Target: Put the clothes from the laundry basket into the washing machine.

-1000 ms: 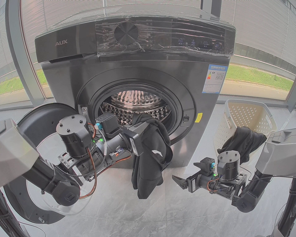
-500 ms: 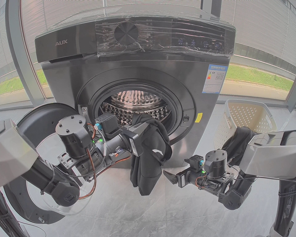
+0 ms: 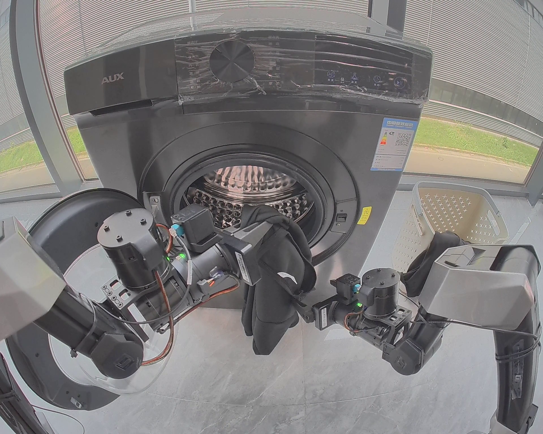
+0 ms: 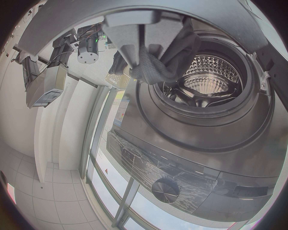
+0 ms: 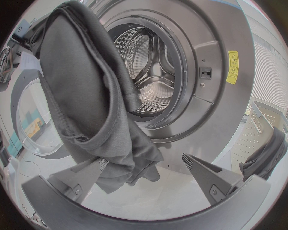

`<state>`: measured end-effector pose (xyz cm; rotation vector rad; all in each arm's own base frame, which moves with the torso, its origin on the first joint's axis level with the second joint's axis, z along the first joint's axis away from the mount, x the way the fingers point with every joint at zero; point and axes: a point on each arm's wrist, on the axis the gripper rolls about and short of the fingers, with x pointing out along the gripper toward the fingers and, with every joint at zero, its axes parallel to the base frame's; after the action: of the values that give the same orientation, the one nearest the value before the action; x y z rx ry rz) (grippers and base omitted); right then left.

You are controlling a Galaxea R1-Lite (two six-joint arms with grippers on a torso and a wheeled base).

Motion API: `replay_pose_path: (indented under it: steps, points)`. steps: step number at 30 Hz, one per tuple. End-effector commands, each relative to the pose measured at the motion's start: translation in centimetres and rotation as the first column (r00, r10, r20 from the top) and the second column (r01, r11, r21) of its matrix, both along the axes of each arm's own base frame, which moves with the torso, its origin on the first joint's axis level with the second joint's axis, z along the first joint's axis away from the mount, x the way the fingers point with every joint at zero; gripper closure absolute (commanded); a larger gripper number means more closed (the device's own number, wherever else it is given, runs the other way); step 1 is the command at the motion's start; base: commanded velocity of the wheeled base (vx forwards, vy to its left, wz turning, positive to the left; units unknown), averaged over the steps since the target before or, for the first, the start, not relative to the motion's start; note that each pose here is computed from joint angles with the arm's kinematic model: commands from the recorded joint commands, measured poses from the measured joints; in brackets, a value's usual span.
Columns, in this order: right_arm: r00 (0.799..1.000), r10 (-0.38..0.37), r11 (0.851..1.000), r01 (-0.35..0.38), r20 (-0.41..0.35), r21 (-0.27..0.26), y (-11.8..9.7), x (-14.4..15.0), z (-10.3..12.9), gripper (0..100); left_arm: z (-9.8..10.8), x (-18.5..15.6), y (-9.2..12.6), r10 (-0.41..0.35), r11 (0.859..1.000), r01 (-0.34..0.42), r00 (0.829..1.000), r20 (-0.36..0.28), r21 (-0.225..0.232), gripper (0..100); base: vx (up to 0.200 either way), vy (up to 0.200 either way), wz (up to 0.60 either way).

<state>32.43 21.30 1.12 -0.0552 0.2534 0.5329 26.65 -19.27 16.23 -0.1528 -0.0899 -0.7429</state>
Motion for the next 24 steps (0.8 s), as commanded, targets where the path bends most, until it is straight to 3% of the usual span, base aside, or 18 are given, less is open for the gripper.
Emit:
replay_pose_path:
  steps: [1,7,20,21,24]
  points:
    - [1.0,-0.019,1.0,0.019,0.013,0.006,-0.1,0.7,0.0,0,0.0,0.0,0.0,0.0,1.0,0.0,1.0,0.001,-0.001,100,0.0,0.0,0.0]
    - [0.999,-0.034,0.999,0.034,0.025,0.014,-0.5,1.0,0.5,0,-0.1,-0.1,0.0,-0.001,1.0,0.001,1.0,-0.004,0.003,100,0.0,0.0,0.0]
    - [0.998,0.018,0.999,-0.021,0.067,0.049,1.6,0.6,1.1,0,-0.4,-0.1,0.1,0.002,1.0,-0.002,1.0,-0.014,0.01,100,0.0,0.0,0.0]
    - [0.997,0.019,0.998,-0.023,0.07,0.053,1.6,0.6,1.0,100,-0.5,-0.1,0.2,0.003,1.0,-0.003,1.0,-0.015,0.011,100,0.0,0.0,0.0]
    - [0.997,0.02,0.998,-0.025,0.076,0.057,1.6,0.5,1.2,100,-0.6,0.0,0.2,0.006,1.0,-0.006,1.0,-0.019,0.013,100,0.0,0.0,0.0]
